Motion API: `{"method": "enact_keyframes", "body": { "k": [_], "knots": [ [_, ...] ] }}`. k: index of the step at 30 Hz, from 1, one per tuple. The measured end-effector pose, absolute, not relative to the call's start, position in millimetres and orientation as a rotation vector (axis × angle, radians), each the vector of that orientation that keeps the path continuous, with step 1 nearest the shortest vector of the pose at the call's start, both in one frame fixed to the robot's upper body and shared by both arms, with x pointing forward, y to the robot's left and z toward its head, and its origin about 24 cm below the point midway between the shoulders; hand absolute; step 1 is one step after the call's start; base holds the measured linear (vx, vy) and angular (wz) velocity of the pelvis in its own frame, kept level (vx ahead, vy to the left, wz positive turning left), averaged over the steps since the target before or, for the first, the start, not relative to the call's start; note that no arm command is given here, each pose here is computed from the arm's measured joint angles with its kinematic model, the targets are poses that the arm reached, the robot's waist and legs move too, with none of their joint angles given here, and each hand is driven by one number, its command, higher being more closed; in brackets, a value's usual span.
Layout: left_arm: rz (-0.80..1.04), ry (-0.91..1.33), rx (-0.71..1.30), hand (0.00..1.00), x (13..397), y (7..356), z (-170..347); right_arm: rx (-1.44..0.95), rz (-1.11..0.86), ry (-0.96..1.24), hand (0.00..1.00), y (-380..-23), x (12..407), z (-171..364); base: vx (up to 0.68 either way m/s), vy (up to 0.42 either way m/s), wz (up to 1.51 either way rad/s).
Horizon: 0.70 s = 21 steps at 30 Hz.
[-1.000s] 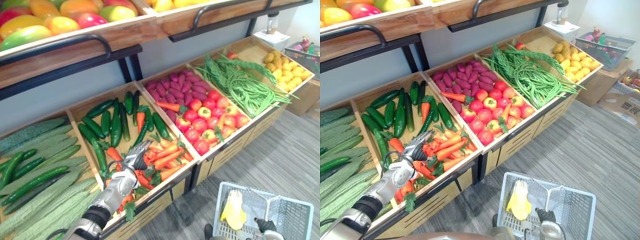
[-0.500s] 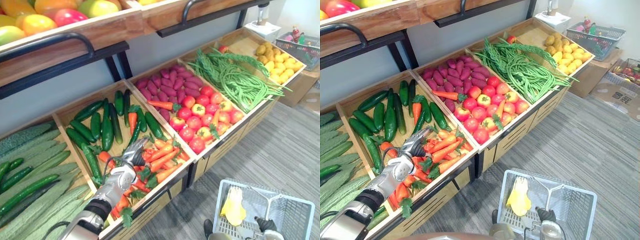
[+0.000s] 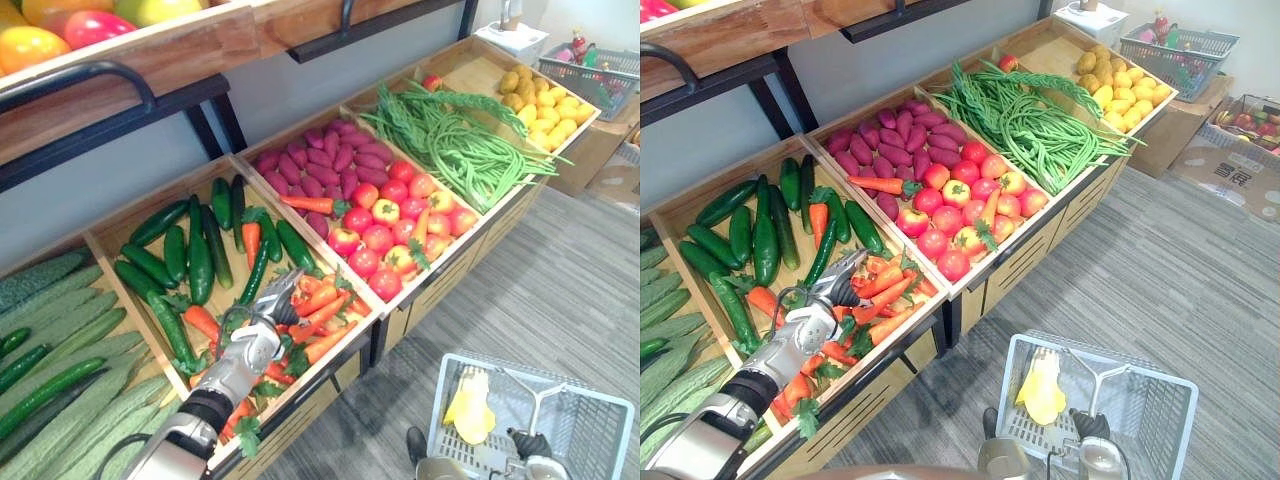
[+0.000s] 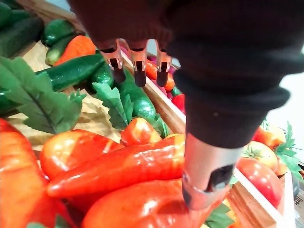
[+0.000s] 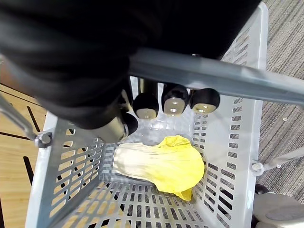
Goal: Pick vegetable in the basket
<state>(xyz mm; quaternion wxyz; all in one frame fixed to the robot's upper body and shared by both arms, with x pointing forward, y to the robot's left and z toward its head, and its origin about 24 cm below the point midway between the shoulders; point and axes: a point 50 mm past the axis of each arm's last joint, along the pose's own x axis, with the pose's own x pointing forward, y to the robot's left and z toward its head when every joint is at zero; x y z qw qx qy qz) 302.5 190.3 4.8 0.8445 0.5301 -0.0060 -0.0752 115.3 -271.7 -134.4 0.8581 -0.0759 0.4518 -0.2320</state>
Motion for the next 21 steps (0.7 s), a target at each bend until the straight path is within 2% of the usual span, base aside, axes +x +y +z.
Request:
{"method": "enact_keyframes", "body": {
  "k": [16,21],
  "knots": [
    [-0.144,0.018,1.131,0.0,308,192,4,-0.148,-0.5,0.905,1.0,-271,126,-130,-0.04,-0.037,-0.04],
    [-0.135,0.025,1.116,0.0,317,183,7,-0.143,-0.497,0.872,1.0,-270,135,-126,-0.01,-0.027,-0.06]
  ]
}}
